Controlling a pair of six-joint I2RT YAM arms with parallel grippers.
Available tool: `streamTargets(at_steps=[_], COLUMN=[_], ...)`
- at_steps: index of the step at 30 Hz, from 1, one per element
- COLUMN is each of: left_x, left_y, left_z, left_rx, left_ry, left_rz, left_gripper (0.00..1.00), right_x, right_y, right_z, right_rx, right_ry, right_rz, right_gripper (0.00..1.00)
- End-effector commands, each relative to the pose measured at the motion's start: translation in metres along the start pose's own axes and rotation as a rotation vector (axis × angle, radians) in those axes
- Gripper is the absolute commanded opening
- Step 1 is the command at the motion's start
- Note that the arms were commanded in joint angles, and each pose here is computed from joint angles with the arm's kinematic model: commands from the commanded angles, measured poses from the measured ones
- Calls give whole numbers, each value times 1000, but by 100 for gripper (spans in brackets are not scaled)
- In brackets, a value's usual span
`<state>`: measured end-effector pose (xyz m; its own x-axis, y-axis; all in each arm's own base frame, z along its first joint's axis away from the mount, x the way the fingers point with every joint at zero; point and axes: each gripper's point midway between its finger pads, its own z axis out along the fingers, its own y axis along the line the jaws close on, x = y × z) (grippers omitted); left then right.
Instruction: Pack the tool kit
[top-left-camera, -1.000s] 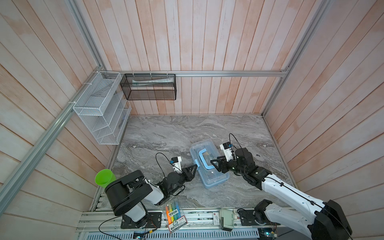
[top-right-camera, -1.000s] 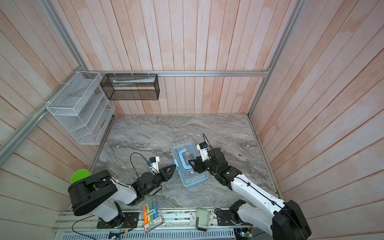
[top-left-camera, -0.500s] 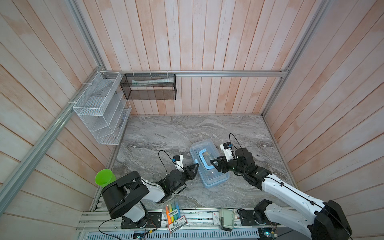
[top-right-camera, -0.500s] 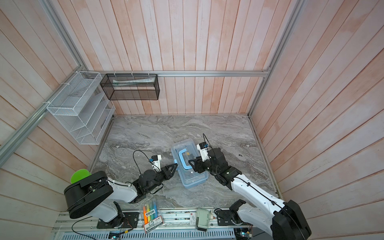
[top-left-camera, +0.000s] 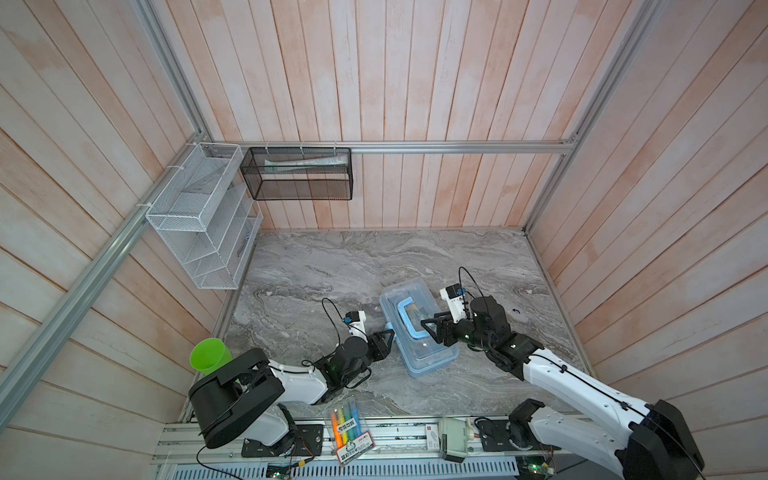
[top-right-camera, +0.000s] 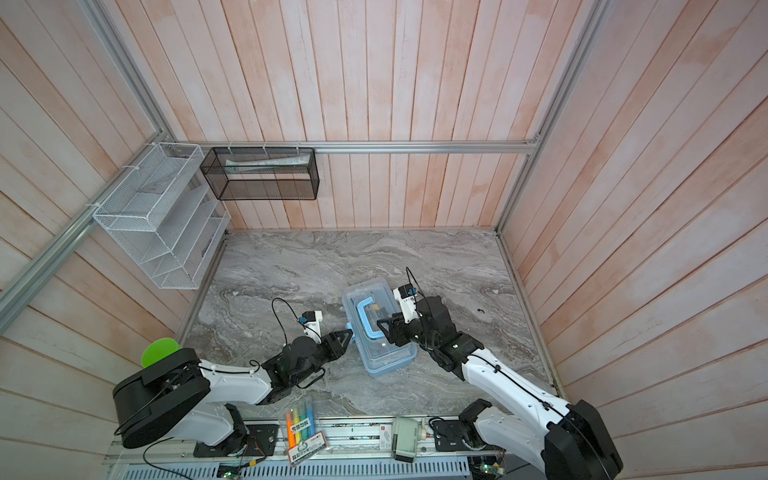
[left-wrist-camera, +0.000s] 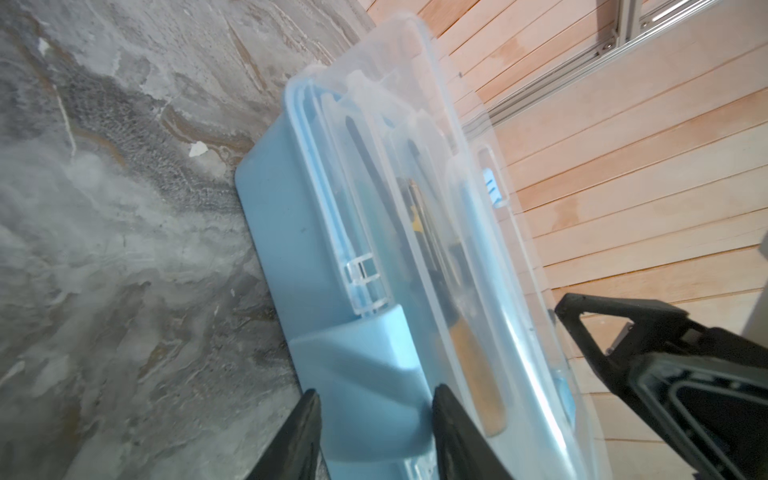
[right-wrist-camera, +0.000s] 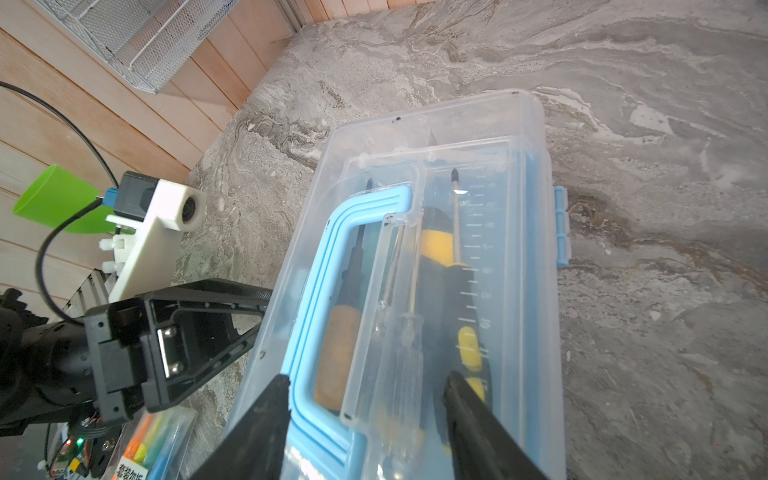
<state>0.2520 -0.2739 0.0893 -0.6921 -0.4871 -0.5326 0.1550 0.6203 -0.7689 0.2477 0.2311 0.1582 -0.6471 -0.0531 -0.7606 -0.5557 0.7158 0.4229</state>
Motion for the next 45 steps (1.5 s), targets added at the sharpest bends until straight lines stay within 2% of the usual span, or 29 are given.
streamTargets(at_steps=[1,9,14,22,26,31,42,43,45], left_x=[-1,5,0,0,1,-1,-1,10,9], left_y=[3,-8,-7,-21,-24,-29,-23,-28,-29], left_z=[1,11,4,-2,-2,-2,2,1,1], left_rx=[-22,15,-6,32,56,79,28,41,37], left_ry=[-1,25,11,3,0,-6,-2,24,23], left_rz=[9,17,25,37,38,47,65,79,84], left_gripper=[46,45,45,42,35,17,14,14,14], right_x=[43,43,42,42,44,44,45,46,45], right_y=[-16,-17,-18,-18,-19,-19,-19,-19,-20], right_z=[3,1,2,3,3,2,2,2,2], right_rx=[45,55,58,54,57,61,59,58,61], right_ry=[136,132,129,129,132,129,131,132,130], right_rz=[63,62,64,65,64,65,68,67,68], right_gripper=[61,61,61,61,61,61,61,61,61])
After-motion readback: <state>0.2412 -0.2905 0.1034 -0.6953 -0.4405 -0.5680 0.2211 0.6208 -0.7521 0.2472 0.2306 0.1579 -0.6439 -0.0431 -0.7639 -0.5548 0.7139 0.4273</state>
